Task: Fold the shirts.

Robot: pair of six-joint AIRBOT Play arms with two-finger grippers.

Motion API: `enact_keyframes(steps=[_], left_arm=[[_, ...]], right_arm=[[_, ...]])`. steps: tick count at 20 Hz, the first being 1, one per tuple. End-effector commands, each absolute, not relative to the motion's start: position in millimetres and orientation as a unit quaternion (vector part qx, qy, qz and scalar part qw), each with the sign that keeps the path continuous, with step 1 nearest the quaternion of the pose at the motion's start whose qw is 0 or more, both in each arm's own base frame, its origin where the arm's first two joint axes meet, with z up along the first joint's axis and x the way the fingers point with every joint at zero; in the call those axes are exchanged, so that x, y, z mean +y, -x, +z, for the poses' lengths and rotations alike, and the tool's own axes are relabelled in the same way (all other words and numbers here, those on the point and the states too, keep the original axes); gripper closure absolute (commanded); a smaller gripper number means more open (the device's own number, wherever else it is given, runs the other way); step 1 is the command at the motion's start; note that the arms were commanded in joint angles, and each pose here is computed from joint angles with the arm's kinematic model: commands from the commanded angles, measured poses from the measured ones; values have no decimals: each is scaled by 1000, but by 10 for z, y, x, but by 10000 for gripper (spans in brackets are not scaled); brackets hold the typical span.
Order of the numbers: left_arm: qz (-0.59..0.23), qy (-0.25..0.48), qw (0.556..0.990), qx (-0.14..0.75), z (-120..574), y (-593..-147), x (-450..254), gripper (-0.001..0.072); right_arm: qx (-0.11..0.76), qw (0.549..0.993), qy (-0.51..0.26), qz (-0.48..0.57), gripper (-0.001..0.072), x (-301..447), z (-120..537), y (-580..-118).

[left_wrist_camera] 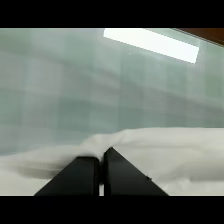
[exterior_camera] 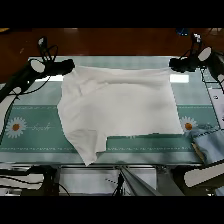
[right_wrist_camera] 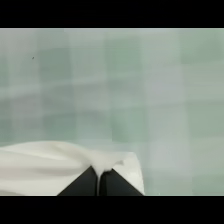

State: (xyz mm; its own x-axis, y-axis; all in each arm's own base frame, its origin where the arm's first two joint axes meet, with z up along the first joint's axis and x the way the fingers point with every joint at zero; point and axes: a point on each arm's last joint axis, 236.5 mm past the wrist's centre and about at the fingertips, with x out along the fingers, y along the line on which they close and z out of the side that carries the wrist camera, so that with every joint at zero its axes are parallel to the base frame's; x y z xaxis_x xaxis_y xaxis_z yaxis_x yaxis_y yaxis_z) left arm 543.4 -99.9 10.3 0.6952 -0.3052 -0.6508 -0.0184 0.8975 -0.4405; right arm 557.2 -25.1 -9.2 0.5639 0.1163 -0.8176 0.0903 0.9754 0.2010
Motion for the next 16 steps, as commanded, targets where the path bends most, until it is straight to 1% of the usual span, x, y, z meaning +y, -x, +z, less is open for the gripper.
enact_keyframes(steps=[1, 3, 5, 8, 12, 16], left_arm=[[-116, 215, 860, 449, 215, -5164, -1125, 680], [-125, 228, 811, 524, 126, -4831, -1135, 680], [-123, 213, 778, 578, -38, -4563, -1074, 680], [-93, 168, 760, 621, -297, -4341, -875, 680], [-89, 167, 747, 637, -458, -4271, -882, 679], [-92, 164, 744, 641, -497, -4257, -922, 679]], right_arm=[[501, 860, -88, 32, 679, -187, 7, -5325], [526, 846, -75, 36, 679, -183, 80, -5132], [555, 829, -65, 36, 679, -198, 48, -4962], [593, 803, -52, 29, 678, -270, -80, -4763], [606, 793, -58, 25, 679, -295, -207, -4676], [603, 795, -58, 23, 678, -305, -256, -4702]])
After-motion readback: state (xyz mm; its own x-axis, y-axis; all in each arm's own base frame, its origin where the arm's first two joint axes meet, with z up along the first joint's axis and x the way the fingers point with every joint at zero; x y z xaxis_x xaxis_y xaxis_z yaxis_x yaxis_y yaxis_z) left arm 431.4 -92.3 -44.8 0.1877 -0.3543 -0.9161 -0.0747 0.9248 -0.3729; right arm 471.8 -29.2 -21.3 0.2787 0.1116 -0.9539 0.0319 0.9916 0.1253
